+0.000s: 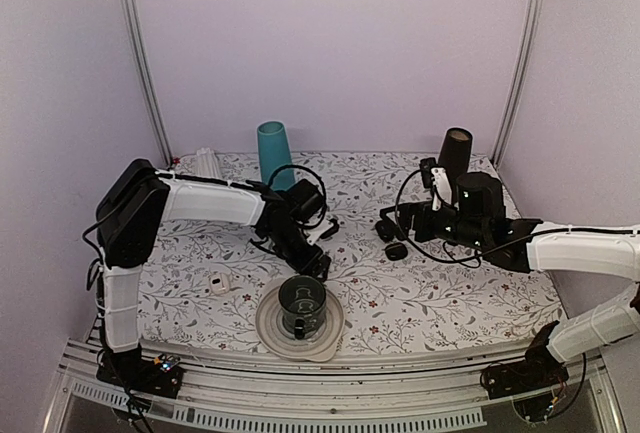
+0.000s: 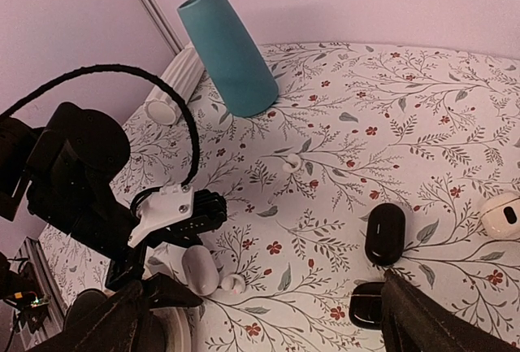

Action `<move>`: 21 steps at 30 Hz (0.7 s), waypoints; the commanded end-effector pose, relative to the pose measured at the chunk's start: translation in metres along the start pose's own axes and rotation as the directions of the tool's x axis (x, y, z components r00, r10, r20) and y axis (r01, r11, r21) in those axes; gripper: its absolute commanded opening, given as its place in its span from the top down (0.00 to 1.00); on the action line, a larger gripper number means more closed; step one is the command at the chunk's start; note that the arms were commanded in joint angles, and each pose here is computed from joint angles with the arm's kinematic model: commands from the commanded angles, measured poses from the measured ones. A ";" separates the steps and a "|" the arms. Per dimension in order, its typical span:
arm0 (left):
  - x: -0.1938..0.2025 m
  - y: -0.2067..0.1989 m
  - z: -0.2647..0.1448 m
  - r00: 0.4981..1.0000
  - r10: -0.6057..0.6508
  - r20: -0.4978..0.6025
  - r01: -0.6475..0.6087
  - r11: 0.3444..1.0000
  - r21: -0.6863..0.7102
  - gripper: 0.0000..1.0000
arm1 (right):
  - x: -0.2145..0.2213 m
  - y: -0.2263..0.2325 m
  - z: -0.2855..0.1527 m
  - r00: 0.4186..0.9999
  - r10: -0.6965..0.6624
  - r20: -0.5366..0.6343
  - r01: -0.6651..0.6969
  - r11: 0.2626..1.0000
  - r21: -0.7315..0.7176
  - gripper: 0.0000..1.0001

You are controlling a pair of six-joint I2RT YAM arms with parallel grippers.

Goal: Insert the wireless bluetooth earbuds into the charging case
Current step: Move the charging case to the center of the board.

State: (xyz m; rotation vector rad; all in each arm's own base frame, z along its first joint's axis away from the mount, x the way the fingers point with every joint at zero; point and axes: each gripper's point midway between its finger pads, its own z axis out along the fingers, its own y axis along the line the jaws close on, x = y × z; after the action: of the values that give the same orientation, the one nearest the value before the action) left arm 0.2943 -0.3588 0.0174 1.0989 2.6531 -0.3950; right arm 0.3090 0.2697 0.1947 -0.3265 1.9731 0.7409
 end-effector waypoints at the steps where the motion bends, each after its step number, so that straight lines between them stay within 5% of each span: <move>1: 0.011 0.014 0.005 0.998 0.010 -0.065 -0.017 0.995 -0.101 0.16 | -0.007 0.003 -0.005 0.999 -0.009 0.036 0.010 1.000 -0.012 0.01; 11: 0.010 0.052 0.003 0.997 -0.064 -0.044 0.053 0.974 -0.221 0.37 | -0.010 0.007 -0.007 0.999 -0.001 0.041 0.002 1.000 -0.023 0.01; 21: 0.000 0.105 -0.013 0.980 -0.177 0.090 0.193 0.957 -0.215 0.41 | -0.013 0.011 0.001 1.000 0.010 0.022 -0.009 0.999 -0.036 0.01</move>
State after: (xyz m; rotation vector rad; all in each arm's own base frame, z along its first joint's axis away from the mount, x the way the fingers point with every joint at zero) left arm 0.3550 -0.3020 0.0128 0.8376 2.6694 -0.1660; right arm 0.3078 0.2691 0.1955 -0.3259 1.9698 0.7446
